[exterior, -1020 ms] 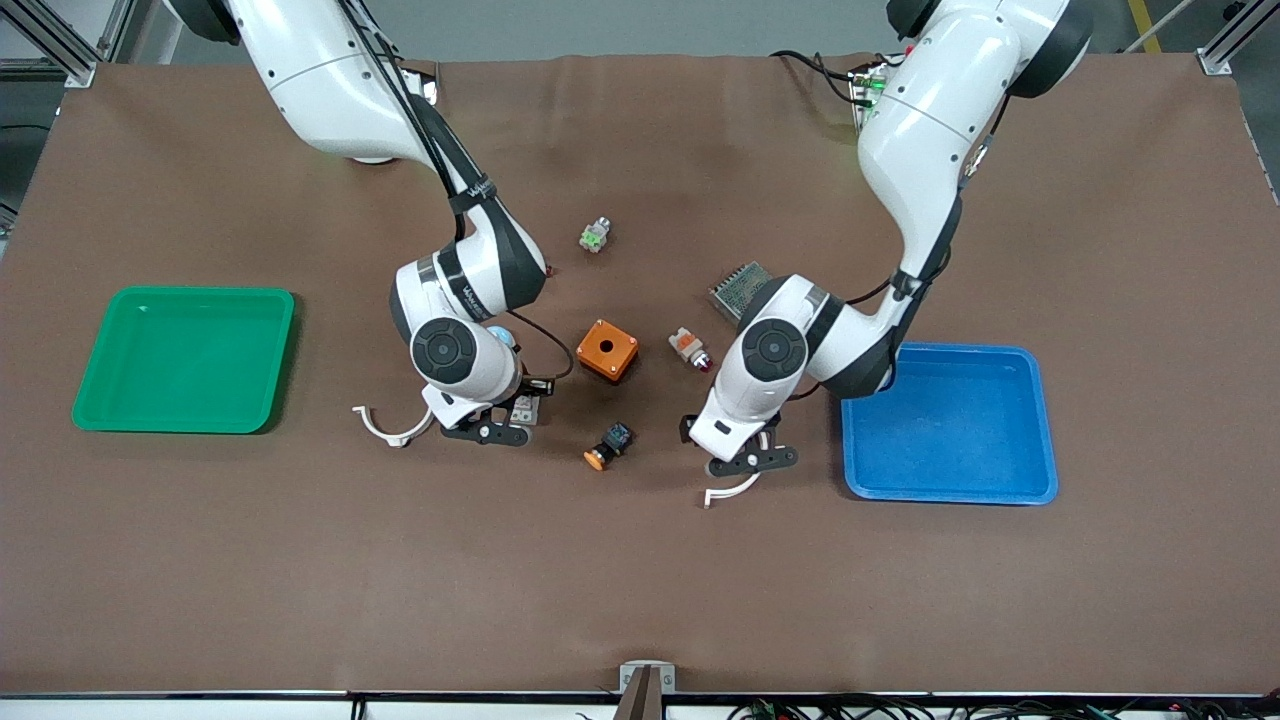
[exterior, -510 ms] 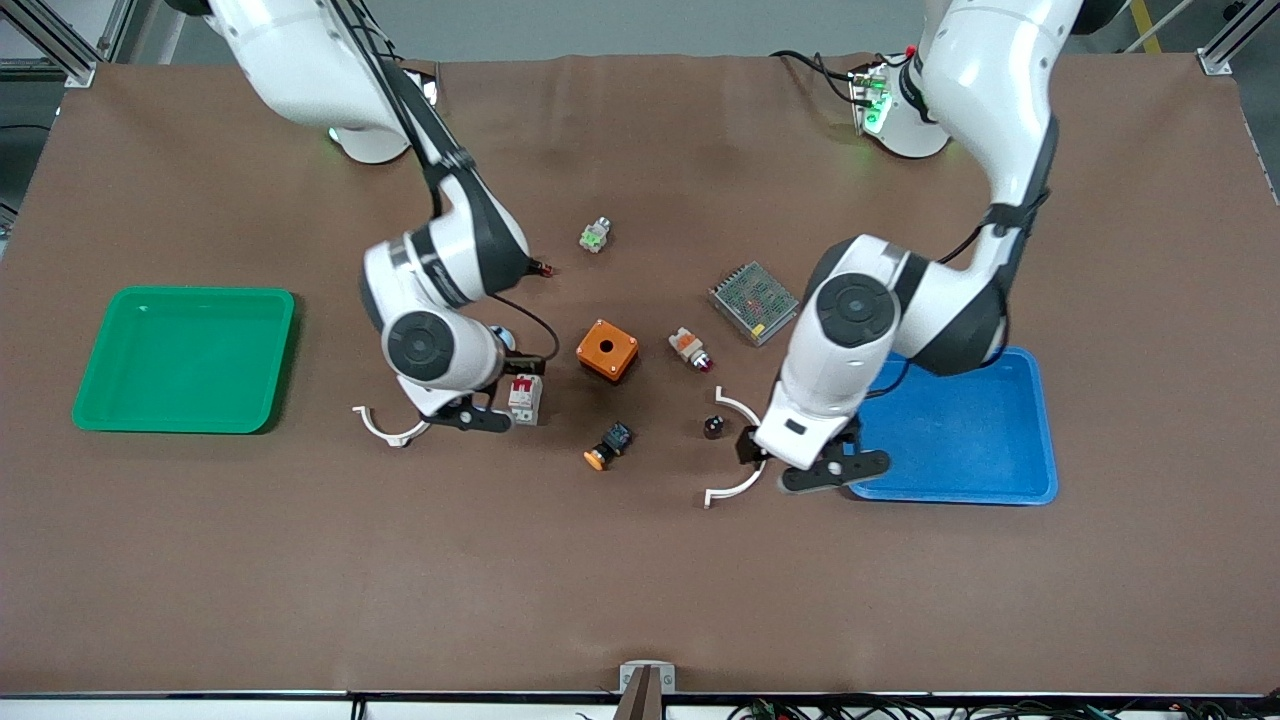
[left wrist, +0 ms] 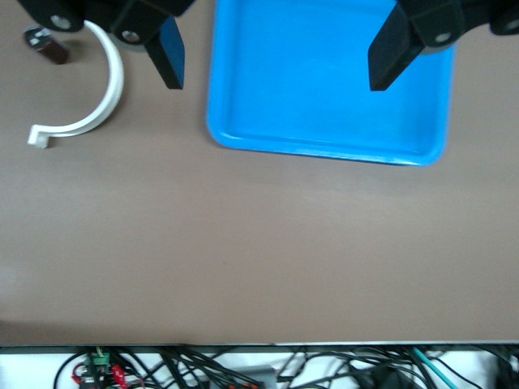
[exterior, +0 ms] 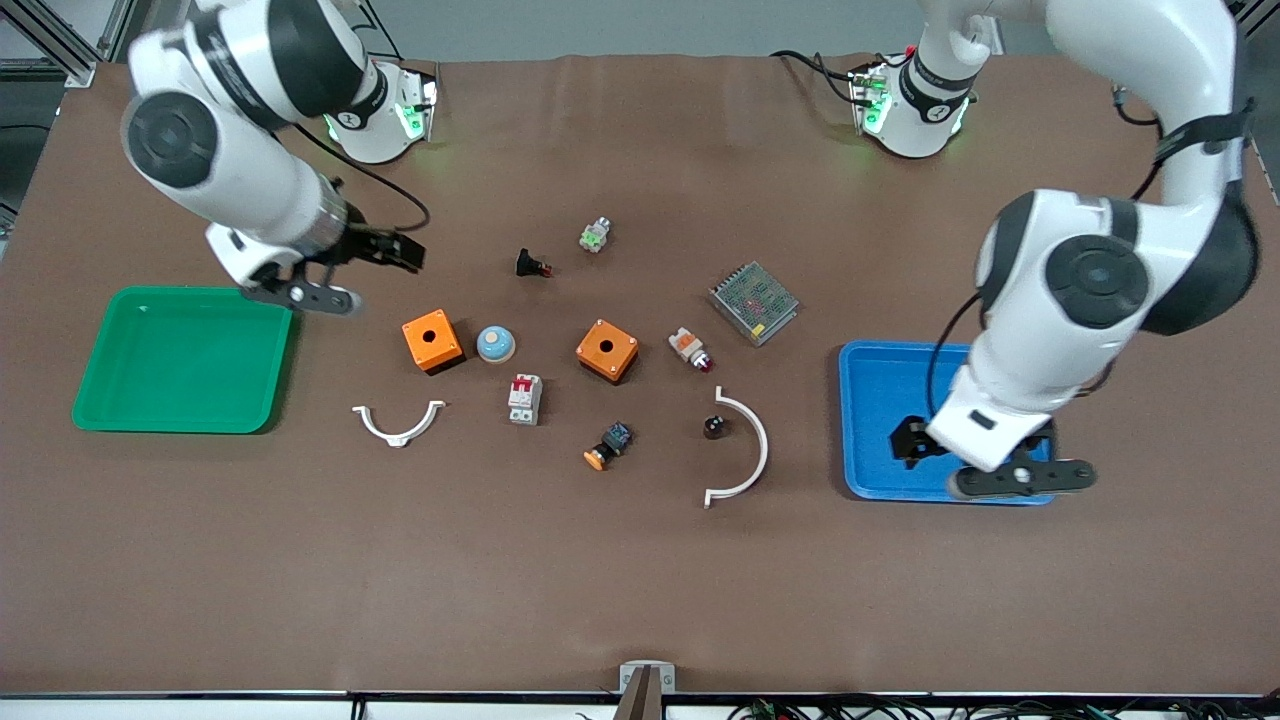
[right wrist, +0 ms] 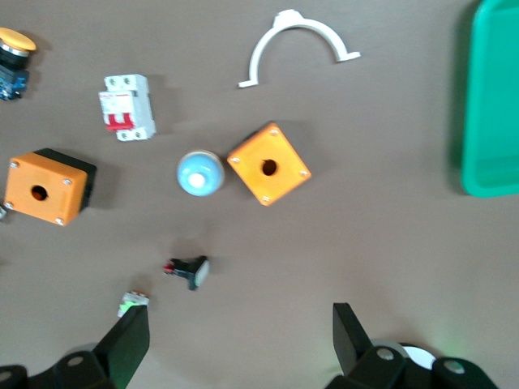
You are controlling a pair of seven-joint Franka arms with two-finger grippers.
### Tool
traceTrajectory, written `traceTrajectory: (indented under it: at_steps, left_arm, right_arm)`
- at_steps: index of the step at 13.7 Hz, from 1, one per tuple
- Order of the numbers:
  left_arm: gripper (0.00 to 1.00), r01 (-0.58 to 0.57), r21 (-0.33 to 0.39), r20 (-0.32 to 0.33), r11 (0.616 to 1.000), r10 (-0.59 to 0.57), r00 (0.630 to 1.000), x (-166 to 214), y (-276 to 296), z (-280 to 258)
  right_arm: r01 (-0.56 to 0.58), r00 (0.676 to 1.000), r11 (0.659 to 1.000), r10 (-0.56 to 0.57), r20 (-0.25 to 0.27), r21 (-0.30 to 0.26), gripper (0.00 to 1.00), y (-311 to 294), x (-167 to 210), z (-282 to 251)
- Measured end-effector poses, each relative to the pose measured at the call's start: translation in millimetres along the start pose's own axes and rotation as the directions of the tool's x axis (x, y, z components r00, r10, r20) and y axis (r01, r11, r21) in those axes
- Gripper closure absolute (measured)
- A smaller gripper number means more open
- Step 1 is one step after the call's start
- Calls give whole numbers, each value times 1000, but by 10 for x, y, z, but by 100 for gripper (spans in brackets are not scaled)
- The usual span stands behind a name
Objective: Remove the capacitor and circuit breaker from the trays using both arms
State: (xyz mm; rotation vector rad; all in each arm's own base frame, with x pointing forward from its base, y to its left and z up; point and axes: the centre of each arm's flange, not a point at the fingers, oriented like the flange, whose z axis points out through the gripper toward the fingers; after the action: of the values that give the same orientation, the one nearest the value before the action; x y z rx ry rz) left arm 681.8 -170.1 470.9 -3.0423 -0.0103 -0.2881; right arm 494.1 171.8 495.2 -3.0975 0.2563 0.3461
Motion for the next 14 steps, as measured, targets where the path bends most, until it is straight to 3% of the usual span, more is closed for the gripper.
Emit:
traceTrajectory:
  at_steps: [3,9,14]
  left_arm:
    - [0,-52,13,9,999,52,999,24,-384,-189]
    - [0,-93,25,18,995,92,996,-32,-695,-534]
    - [0,-62,43,49,997,60,997,-201,-1183,-1046]
  right_arm:
    - [7,999,999,-5,-42,44,0,677,118,-307]
    - [2,997,997,4,-73,83,0,2130,425,-444]
    - [50,985,996,-36,-169,79,0,2164,244,-1493]
